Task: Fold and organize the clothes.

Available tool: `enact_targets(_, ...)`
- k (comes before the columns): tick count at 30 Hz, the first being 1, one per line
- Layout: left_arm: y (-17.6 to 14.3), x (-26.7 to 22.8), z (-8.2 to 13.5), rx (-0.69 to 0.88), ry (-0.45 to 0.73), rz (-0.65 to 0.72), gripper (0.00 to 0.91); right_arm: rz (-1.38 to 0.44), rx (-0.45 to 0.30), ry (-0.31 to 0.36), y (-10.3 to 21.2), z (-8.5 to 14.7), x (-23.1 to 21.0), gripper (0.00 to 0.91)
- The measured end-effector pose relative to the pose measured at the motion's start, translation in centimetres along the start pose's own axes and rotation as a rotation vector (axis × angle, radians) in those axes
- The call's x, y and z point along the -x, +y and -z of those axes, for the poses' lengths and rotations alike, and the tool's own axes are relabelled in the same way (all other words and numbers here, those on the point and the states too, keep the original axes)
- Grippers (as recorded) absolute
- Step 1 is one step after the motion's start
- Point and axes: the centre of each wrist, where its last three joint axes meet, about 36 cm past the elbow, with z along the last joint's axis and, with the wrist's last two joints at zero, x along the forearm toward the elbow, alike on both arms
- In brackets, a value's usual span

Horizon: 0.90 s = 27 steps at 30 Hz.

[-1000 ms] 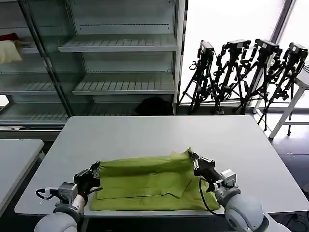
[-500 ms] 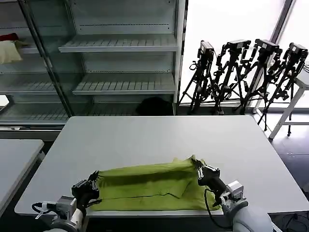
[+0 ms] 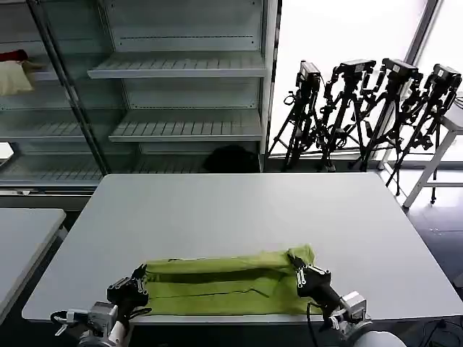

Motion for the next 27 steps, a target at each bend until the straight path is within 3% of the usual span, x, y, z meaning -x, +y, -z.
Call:
enact_targets(10, 0.2, 0.7, -0.9, 0.008, 0.026, 0.018, 0.0, 0.0, 0.009, 0.0, 0.5, 0.5, -0.8, 0.0)
enact_targets(27, -0.2, 0.9, -2.2, 0.015, 0.056, 0.026, 0.0, -0.06, 0.044, 0.053, 1.6, -1.6, -1.7, 0.0)
